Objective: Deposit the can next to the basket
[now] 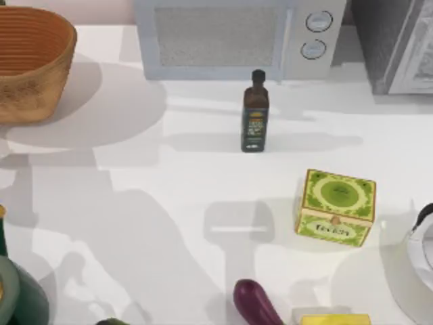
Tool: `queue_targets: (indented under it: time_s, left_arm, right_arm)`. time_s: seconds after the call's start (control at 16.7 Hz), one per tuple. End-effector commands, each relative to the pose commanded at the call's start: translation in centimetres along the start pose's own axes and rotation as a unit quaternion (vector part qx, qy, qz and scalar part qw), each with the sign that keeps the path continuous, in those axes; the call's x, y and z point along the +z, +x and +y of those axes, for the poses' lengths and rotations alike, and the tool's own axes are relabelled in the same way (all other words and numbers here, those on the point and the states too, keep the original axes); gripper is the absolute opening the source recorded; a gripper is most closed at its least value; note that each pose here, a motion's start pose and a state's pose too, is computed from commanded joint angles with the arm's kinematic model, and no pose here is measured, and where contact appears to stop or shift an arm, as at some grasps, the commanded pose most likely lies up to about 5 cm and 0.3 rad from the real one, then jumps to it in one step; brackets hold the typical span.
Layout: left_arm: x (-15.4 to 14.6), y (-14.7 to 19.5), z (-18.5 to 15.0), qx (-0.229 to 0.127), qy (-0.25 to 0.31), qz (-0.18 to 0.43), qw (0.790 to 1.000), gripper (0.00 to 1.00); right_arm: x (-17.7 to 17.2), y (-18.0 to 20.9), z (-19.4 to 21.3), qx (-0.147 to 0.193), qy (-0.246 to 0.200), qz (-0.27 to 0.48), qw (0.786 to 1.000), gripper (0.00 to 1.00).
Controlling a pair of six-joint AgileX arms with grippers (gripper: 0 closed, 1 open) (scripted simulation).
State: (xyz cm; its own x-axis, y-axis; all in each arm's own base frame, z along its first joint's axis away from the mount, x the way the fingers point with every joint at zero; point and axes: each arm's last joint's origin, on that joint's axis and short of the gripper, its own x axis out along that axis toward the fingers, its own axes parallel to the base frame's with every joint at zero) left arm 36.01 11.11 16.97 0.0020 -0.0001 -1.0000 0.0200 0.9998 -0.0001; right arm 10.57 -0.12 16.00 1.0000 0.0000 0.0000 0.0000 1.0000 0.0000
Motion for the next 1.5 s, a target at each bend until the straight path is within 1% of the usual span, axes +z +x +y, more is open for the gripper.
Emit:
queue_targets:
  time_s: [0.66,0.72,1.26,1.5]
  left_arm:
    - [0.0,0.0,0.0,0.000,0.000,0.000,1.000,0.98]
    - [0.0,0.0,0.0,0.000,0.000,0.000,1.000,1.00]
    - [-0.1,0.0,0.1,0.000,-0.001,0.001,1.000,1.00]
    - [-0.6,-1.4,0.5,-0.003,-0.011,0.015,1.000,1.00]
  right_arm:
    - [0.0,0.0,0.0,0.000,0.000,0.000,1.000,1.00]
    - [0.0,0.0,0.0,0.000,0.000,0.000,1.000,1.00]
    - [0.0,0.0,0.0,0.000,0.000,0.000,1.000,1.00]
    - [0.0,0.0,0.0,0.000,0.000,0.000,1.000,1.00]
